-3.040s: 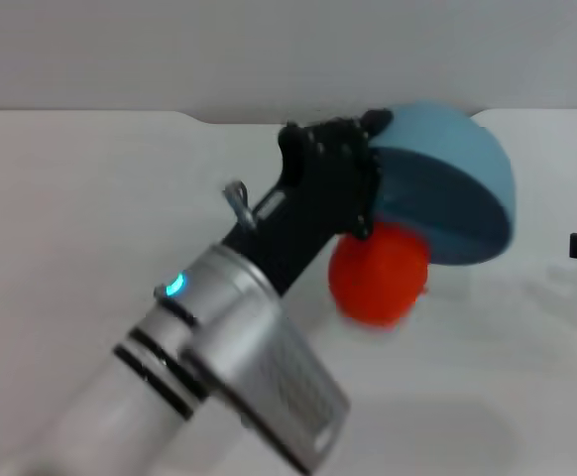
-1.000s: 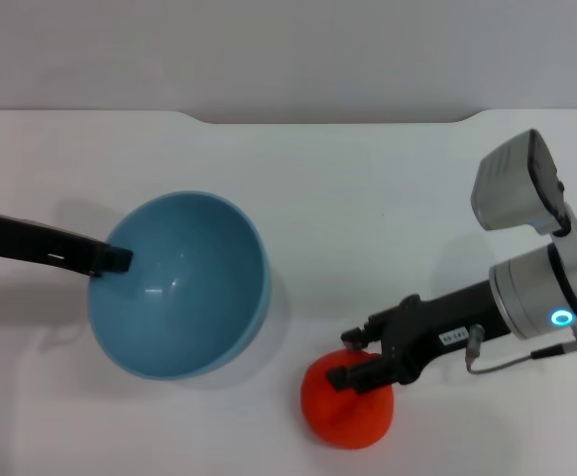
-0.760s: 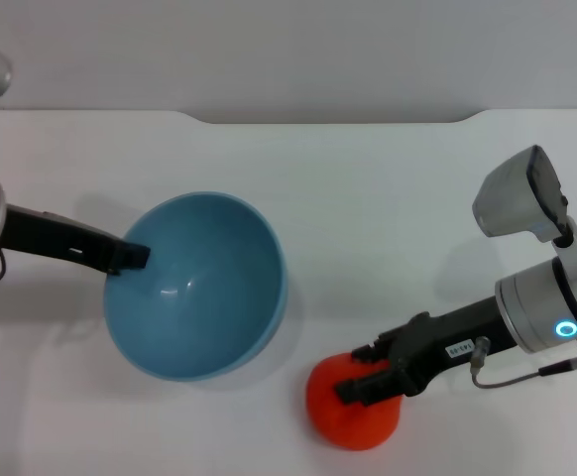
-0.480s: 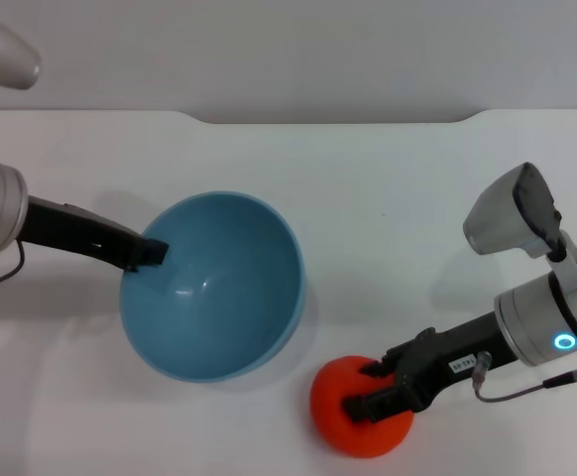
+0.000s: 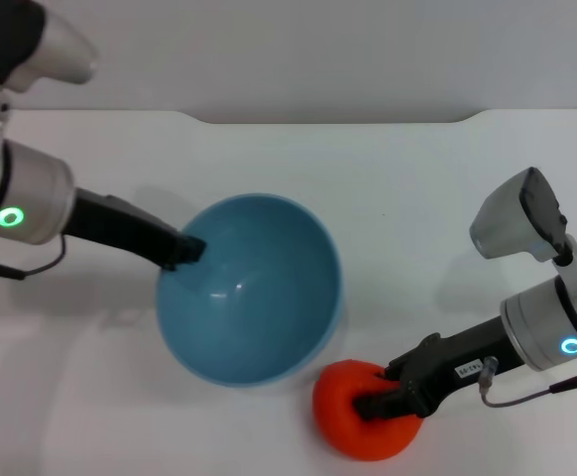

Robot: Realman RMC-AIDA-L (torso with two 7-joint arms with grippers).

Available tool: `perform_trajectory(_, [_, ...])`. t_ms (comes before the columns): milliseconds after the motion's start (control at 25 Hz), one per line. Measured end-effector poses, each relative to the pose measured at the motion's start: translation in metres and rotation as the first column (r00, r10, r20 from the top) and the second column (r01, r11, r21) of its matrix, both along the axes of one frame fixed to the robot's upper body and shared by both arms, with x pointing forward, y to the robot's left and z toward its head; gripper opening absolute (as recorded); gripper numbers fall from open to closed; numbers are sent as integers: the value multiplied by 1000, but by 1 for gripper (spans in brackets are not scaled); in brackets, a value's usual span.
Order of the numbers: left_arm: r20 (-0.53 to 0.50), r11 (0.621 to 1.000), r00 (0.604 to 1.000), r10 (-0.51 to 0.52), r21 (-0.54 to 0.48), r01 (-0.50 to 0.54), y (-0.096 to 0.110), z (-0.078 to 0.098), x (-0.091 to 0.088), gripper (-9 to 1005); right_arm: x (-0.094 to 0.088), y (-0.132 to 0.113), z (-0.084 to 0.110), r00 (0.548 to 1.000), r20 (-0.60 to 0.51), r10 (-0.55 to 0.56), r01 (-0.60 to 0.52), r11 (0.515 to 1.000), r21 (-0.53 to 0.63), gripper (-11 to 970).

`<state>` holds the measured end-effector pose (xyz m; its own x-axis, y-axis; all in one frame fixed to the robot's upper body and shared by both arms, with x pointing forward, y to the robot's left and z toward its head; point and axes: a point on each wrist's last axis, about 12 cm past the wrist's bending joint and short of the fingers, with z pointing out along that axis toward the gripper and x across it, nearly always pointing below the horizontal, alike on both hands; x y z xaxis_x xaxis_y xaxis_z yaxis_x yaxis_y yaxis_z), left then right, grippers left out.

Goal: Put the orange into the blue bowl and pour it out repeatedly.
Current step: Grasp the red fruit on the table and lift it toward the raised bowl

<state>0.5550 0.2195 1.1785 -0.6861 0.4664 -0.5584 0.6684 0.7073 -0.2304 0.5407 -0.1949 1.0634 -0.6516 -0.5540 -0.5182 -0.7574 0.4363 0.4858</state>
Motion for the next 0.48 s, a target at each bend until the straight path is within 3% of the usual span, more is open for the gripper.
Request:
perform_trajectory(240, [16,999,999,-29,17,29,-14,1,4,-2,-1,-13,4,998,-7,-61,61,997,52,274])
perform_trajectory(480, [7,1000,1000,-18,13,18,-15,-2,7,-2,-9,-46,38,996,63,-60,48,983,177,202])
